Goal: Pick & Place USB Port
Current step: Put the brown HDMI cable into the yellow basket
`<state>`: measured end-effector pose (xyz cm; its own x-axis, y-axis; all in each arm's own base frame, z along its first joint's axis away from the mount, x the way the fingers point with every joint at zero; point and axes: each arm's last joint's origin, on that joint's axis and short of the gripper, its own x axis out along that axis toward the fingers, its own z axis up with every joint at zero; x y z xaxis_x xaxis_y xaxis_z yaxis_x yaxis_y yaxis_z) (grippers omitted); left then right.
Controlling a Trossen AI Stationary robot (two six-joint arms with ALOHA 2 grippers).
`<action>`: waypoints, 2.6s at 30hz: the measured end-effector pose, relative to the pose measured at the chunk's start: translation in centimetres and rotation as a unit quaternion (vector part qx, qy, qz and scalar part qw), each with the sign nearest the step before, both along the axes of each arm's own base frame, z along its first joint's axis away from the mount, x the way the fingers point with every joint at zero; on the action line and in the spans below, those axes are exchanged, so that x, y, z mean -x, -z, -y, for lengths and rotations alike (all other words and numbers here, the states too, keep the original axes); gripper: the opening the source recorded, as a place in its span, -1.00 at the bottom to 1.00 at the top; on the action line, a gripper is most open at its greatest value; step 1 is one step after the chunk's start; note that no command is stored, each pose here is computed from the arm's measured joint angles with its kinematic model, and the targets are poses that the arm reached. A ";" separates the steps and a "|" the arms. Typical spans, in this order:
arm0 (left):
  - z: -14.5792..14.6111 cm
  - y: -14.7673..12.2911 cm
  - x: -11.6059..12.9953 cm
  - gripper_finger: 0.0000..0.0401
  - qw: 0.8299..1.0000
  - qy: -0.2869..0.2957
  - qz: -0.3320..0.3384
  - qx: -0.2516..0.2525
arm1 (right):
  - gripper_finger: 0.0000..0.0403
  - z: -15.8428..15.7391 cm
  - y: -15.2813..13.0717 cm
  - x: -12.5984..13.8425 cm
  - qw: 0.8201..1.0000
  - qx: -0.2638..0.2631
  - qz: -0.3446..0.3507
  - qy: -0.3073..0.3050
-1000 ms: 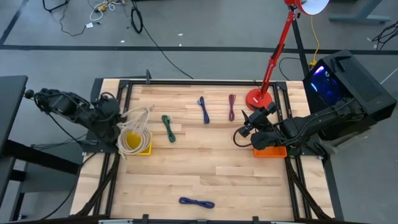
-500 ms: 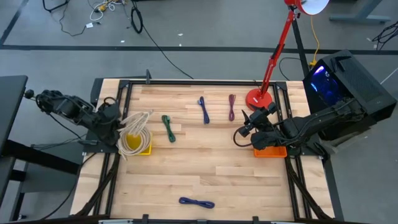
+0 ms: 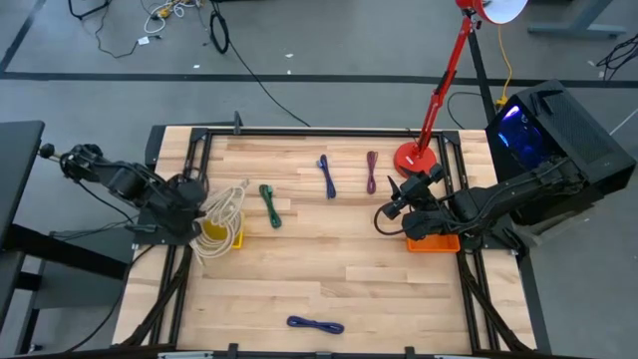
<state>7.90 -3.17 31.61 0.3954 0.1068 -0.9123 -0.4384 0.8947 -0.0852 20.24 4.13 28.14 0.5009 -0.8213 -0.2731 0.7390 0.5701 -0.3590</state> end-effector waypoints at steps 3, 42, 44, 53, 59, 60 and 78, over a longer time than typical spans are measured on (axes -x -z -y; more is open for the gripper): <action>0.2 0.2 -0.4 -0.92 1.000 -0.001 -0.010 -0.009 | -0.08 0.0 0.0 0.0 1.000 0.000 0.000 0.000; 1.0 0.5 -1.6 -0.84 0.999 -0.010 -0.033 0.017 | -0.08 0.0 0.0 0.0 1.000 0.000 0.000 0.000; 1.0 0.6 -1.5 -0.84 0.999 -0.013 -0.041 0.022 | -0.08 0.0 0.0 0.0 1.000 0.000 0.000 -0.001; 0.8 0.8 -0.8 -0.86 0.993 -0.061 -0.085 0.051 | -0.08 0.0 0.0 0.0 1.000 0.000 -0.001 -0.001; 1.2 0.7 -1.1 -0.77 0.991 -0.057 -0.085 0.086 | -0.08 0.0 0.0 0.0 1.000 0.000 -0.001 0.000; 1.2 0.7 -1.0 -0.77 0.989 -0.061 -0.090 0.099 | -0.08 0.0 0.0 0.0 1.000 0.000 -0.001 0.000; 1.3 0.7 -1.1 -0.56 0.979 -0.127 -0.086 0.133 | -0.08 0.0 0.1 0.1 1.000 0.002 -0.008 -0.001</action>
